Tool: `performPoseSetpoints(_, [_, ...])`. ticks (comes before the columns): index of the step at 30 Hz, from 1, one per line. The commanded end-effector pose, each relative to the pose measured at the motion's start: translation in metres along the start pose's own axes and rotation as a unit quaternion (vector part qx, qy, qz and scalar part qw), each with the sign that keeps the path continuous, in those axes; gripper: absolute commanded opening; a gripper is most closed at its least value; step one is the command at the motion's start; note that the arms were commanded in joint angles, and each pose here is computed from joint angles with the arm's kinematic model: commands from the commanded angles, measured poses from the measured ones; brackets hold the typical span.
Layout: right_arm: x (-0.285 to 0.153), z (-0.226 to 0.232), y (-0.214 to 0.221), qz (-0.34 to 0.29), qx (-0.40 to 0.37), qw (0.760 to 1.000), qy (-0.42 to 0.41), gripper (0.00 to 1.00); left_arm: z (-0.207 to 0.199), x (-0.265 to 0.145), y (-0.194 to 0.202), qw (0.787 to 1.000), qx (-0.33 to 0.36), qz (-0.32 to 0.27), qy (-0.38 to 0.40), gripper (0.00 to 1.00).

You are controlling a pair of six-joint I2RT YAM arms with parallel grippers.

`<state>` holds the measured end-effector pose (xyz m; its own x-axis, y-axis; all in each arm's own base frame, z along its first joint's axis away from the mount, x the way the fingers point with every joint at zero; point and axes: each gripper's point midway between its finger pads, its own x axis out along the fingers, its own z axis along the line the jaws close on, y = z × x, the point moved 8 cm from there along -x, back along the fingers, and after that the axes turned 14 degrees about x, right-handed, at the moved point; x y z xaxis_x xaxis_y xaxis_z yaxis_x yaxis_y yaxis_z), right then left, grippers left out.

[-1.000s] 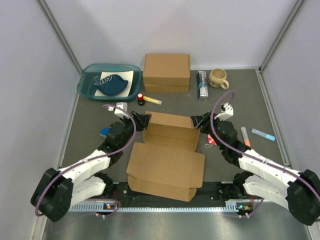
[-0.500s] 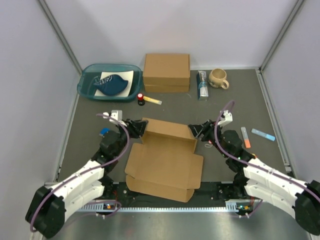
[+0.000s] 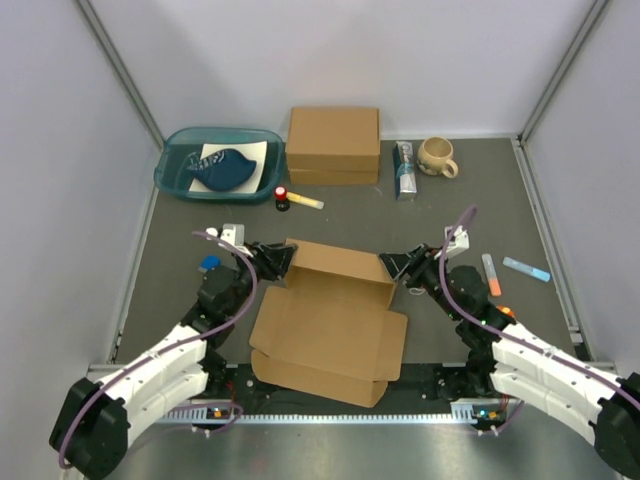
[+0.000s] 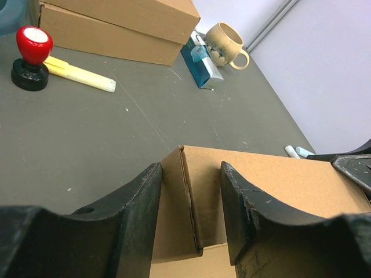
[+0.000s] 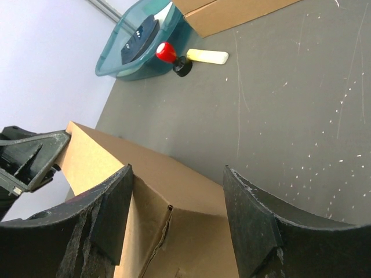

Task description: Fold the paper box

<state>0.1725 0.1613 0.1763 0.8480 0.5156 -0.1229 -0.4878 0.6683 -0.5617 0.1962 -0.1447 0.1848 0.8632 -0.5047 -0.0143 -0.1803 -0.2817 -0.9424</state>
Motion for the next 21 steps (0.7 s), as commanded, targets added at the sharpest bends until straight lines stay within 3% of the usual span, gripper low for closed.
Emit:
performPoseSetpoints(1, [-0.034,-0.080,0.056,0.147,-0.036,0.975,0.166,0.61,0.013,-0.018,0.052,0.994,0.004,0.112,-0.007,0.49])
performPoseSetpoints(11, [-0.036,-0.075,0.051,0.148,-0.031,0.970,0.190,0.64,0.019,-0.023,0.048,0.995,0.010,0.091,-0.039,0.49])
performPoseSetpoints(15, [-0.032,-0.053,0.030,0.105,-0.034,0.979,0.173,0.74,0.016,-0.016,0.024,0.997,0.007,0.059,-0.059,0.63])
performPoseSetpoints(21, [-0.025,-0.012,-0.006,0.074,-0.071,0.981,0.167,0.80,0.009,-0.004,-0.008,0.996,0.014,0.041,-0.076,0.67])
